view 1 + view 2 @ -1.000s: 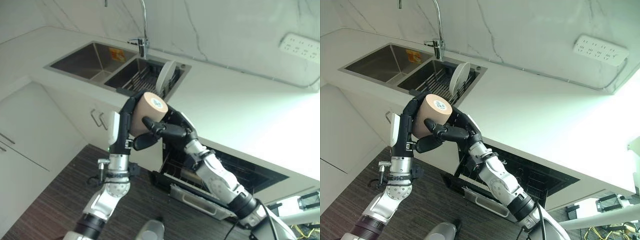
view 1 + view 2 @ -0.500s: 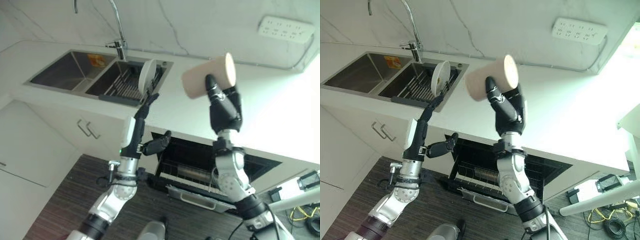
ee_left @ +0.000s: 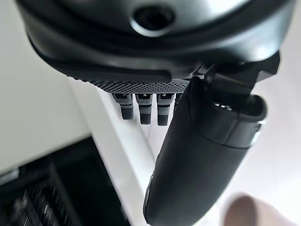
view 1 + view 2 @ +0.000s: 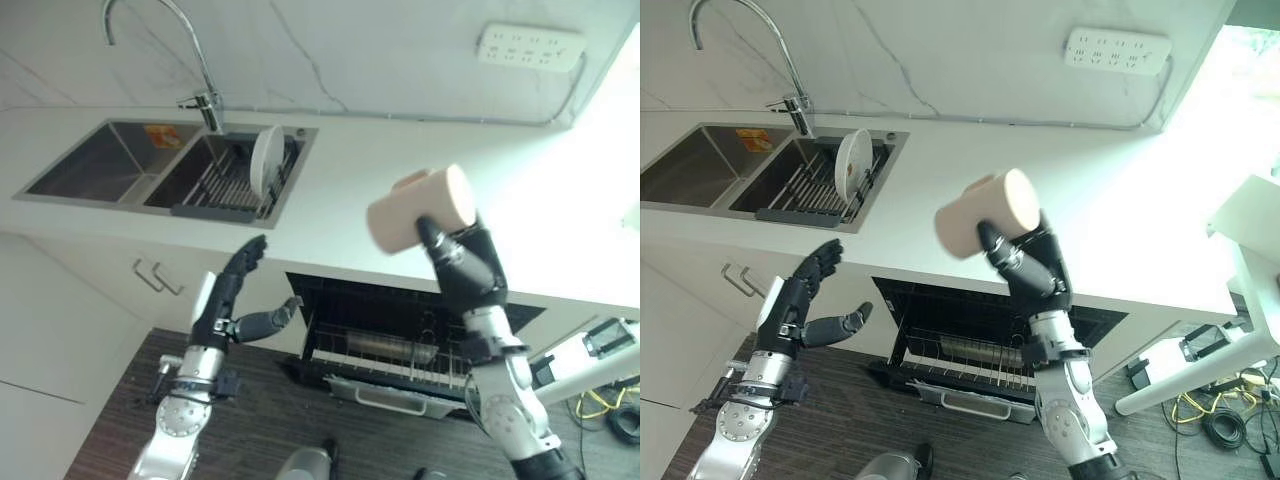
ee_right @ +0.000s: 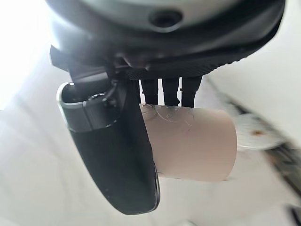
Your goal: Place the dishes in the dishwasher.
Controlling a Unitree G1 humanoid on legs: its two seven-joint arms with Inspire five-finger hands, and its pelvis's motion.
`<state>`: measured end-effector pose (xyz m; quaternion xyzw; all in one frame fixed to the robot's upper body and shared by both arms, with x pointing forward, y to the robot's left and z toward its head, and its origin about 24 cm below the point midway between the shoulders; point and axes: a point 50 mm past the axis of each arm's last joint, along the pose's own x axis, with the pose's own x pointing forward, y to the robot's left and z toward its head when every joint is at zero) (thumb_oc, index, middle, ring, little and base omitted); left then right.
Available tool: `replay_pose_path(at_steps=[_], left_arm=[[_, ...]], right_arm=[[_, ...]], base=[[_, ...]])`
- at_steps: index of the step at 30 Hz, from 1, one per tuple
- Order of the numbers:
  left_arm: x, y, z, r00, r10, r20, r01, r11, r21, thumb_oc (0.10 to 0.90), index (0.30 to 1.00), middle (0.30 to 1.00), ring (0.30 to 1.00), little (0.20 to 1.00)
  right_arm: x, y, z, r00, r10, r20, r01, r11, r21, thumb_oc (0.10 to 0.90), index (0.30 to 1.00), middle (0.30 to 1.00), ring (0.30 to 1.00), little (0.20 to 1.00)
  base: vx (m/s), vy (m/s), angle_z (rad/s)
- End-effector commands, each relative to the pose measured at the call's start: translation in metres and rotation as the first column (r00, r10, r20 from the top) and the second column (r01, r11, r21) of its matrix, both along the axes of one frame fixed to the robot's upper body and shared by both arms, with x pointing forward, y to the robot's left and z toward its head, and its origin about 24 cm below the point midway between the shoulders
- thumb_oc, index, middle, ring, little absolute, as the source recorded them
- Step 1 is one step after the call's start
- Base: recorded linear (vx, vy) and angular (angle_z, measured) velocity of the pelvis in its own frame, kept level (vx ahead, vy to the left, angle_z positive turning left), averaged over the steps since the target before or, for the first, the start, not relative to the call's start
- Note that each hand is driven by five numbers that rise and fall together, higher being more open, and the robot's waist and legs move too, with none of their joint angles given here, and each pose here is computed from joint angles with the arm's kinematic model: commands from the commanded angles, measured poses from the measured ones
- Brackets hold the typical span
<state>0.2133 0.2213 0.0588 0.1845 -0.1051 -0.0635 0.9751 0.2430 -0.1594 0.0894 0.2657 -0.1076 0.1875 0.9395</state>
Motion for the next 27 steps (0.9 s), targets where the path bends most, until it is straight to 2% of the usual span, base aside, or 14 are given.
replay_pose_path(at_steps=[1, 8, 15, 21, 25, 27], left_arm=[[-0.001, 0.004, 0.038, 0.983, -0.122, 0.136, 0.117, 0.992, 0.048, 0.8, 0.9, 0.9, 0.9, 0.9], [-0.016, 0.009, 0.005, 0.976, -0.217, -0.035, 0.219, 0.966, 0.135, 0.8, 0.9, 0.9, 0.9, 0.9], [-0.013, -0.002, -0.008, 0.938, -0.318, -0.138, 0.346, 0.883, 0.318, 0.8, 0.9, 0.9, 0.9, 0.9], [-0.004, -0.004, -0.009, 0.934, -0.319, -0.162, 0.358, 0.835, 0.417, 0.8, 0.9, 0.9, 0.9, 0.9], [0.003, -0.005, -0.007, 0.935, -0.321, -0.151, 0.352, 0.785, 0.51, 0.8, 0.9, 0.9, 0.9, 0.9], [0.007, -0.006, -0.006, 0.941, -0.309, -0.137, 0.334, 0.785, 0.522, 0.8, 0.9, 0.9, 0.9, 0.9]], right_arm=[[0.002, 0.006, 0.038, 0.962, 0.139, 0.237, -0.134, 0.99, -0.04, 0.4, 0.3, 0.3, 0.3, 0.3], [-0.011, -0.006, 0.008, 0.973, 0.192, 0.127, -0.176, 0.976, -0.127, 0.4, 0.3, 0.3, 0.3, 0.3], [-0.008, -0.011, -0.013, 0.978, 0.206, 0.031, -0.192, 0.95, -0.245, 0.4, 0.3, 0.3, 0.3, 0.3], [-0.005, -0.015, -0.027, 0.982, 0.187, -0.037, -0.19, 0.938, -0.291, 0.4, 0.3, 0.3, 0.3, 0.3], [0.0, -0.029, -0.036, 0.993, 0.09, -0.079, -0.111, 0.935, -0.336, 0.4, 0.3, 0.3, 0.3, 0.3], [0.003, -0.032, -0.037, 0.994, 0.07, -0.083, -0.095, 0.935, -0.341, 0.4, 0.3, 0.3, 0.3, 0.3]], base=[[0.01, -0.002, -0.2], [0.0, -0.004, -0.21], [0.01, 0.007, -0.04], [0.07, 0.007, -0.11], [0.06, -0.004, 0.03], [-0.01, 0.002, 0.03]])
